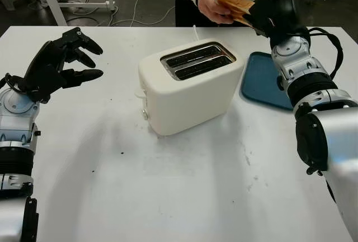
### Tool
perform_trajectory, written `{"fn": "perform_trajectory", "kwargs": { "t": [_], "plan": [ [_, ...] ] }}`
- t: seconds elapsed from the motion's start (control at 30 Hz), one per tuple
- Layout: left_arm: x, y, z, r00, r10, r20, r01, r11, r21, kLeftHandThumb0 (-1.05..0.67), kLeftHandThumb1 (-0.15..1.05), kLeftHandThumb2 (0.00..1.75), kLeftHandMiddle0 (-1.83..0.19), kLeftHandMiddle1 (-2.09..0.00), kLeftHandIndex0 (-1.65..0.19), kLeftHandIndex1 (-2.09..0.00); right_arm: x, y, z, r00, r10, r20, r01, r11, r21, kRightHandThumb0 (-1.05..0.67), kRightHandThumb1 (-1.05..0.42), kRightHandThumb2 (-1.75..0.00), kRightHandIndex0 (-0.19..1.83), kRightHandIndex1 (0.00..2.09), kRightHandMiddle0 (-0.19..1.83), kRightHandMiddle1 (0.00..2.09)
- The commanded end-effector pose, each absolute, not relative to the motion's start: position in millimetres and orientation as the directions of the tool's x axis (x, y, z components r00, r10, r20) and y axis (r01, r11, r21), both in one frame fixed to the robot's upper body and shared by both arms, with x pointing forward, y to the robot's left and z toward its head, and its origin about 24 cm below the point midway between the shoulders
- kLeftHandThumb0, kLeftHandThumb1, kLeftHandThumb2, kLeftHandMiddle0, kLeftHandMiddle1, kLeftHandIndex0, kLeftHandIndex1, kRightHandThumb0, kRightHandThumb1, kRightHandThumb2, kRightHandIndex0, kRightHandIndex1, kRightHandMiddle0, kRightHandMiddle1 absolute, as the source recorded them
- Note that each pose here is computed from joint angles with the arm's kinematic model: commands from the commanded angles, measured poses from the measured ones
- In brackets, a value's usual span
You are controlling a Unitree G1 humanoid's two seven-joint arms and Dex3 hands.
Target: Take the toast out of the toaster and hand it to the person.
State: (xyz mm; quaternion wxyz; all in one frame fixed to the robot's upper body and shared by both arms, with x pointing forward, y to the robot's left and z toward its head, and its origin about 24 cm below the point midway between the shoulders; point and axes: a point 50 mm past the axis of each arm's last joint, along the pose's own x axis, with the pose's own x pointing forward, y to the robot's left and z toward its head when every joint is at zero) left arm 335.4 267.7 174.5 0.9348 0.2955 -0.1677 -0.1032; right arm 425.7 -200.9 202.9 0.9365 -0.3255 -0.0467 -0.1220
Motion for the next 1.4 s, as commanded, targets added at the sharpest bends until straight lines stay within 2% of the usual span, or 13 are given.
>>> {"fn": "perform_trajectory", "kwargs": {
  "t": [0.0, 0.1, 0.23, 0.3, 0.37, 0.43, 0.53, 0.7, 0.93, 1.07, 1.13, 1.23, 1.37],
  "plan": [
    [334.4, 268.4, 174.9, 0.92, -0.291, 0.264, 0.086, 0.805, 0.586, -1.05, 0.92, 0.0, -0.33, -1.46, -0.27, -1.36, 426.6, -201.0, 204.7, 0.973, -0.187, 0.134, 0.23, 0.793, -0.564, -0.42, -0.92, -0.17, 0.71, 1.75, 0.39, 1.52],
    [334.3, 268.3, 175.0, 0.921, -0.287, 0.262, 0.086, 0.807, 0.584, -1.05, 0.92, 0.0, -0.33, -1.46, -0.27, -1.37, 426.5, -202.0, 205.3, 0.979, -0.157, 0.126, 0.201, 0.819, -0.538, -0.61, -0.91, -0.05, 0.8, 1.63, 0.56, 1.43],
    [334.0, 268.2, 174.8, 0.922, -0.286, 0.261, 0.087, 0.81, 0.579, -1.05, 0.91, 0.0, -0.33, -1.45, -0.27, -1.36, 427.2, -202.8, 203.8, 0.994, -0.094, 0.053, 0.108, 0.865, -0.49, -0.8, -0.85, 0.0, 0.55, 0.42, 0.57, 0.27],
    [333.9, 268.1, 174.8, 0.923, -0.285, 0.26, 0.086, 0.809, 0.581, -1.05, 0.9, 0.0, -0.33, -1.45, -0.27, -1.36, 427.1, -201.9, 203.4, 0.997, -0.065, 0.045, 0.079, 0.854, -0.515, -0.86, -0.84, 0.0, 0.42, 0.19, 0.47, 0.07],
    [333.8, 268.2, 174.7, 0.923, -0.285, 0.258, 0.087, 0.809, 0.581, -1.05, 0.9, 0.0, -0.33, -1.45, -0.27, -1.36, 427.0, -201.1, 203.5, 0.998, -0.044, 0.041, 0.059, 0.834, -0.548, -0.87, -0.85, 0.0, 0.42, 0.14, 0.49, 0.05],
    [333.7, 268.5, 174.5, 0.924, -0.281, 0.258, 0.086, 0.812, 0.577, -1.05, 0.9, 0.0, -0.33, -1.45, -0.27, -1.36, 427.2, -201.3, 203.4, 0.999, -0.037, 0.025, 0.045, 0.82, -0.57, -0.97, -0.86, -0.01, 0.27, 0.05, 0.2, 0.01],
    [333.4, 268.5, 174.4, 0.925, -0.279, 0.257, 0.085, 0.814, 0.575, -1.05, 0.9, 0.0, -0.34, -1.45, -0.28, -1.36, 426.9, -202.9, 205.2, 0.999, -0.036, 0.035, 0.05, 0.798, -0.601, -1.04, -0.87, 0.0, 0.22, 0.02, 0.02, 0.0],
    [333.4, 268.6, 174.0, 0.925, -0.277, 0.26, 0.083, 0.814, 0.575, -1.05, 0.9, 0.0, -0.34, -1.45, -0.29, -1.36, 424.0, -213.3, 209.2, 0.997, -0.018, 0.077, 0.059, 0.819, -0.57, -1.03, -0.85, 0.0, 0.02, 0.0, 0.0, 0.0],
    [331.8, 269.8, 172.6, 0.929, -0.268, 0.256, 0.077, 0.815, 0.574, -1.05, 0.9, 0.0, -0.34, -1.46, -0.29, -1.37, 412.8, -232.8, 203.7, 0.981, 0.007, 0.196, 0.098, 0.849, -0.52, -0.88, -0.81, -0.01, 0.0, 0.0, 0.0, 0.0],
    [328.1, 269.0, 170.2, 0.928, -0.258, 0.268, 0.063, 0.818, 0.571, -1.05, 0.9, 0.0, -0.35, -1.44, -0.29, -1.36, 393.4, -238.4, 186.2, 0.93, 0.058, 0.363, 0.12, 0.886, -0.447, -0.91, -0.8, -0.01, 0.0, 0.0, 0.0, 0.0],
    [325.2, 269.1, 168.1, 0.93, -0.251, 0.27, 0.06, 0.826, 0.561, -1.05, 0.9, 0.0, -0.36, -1.43, -0.29, -1.36, 382.3, -237.7, 172.4, 0.906, 0.083, 0.414, 0.046, 0.955, -0.292, -0.89, -0.77, -0.01, 0.0, 0.0, 0.0, 0.0],
    [320.1, 270.4, 163.8, 0.931, -0.239, 0.275, 0.054, 0.838, 0.543, -1.05, 0.9, 0.0, -0.37, -1.41, -0.29, -1.36, 360.7, -233.8, 153.3, 0.878, 0.131, 0.46, -0.069, 0.986, -0.149, -0.75, -0.74, -0.01, 0.0, 0.0, 0.0, 0.0],
    [309.0, 268.9, 156.7, 0.932, -0.216, 0.292, 0.043, 0.864, 0.501, -1.05, 0.9, 0.0, -0.38, -1.4, -0.28, -1.36, 320.5, -221.4, 132.4, 0.86, 0.205, 0.468, -0.16, 0.978, -0.133, -0.71, -0.77, -0.01, 0.0, 0.0, 0.0, 0.0]
  ]
}}
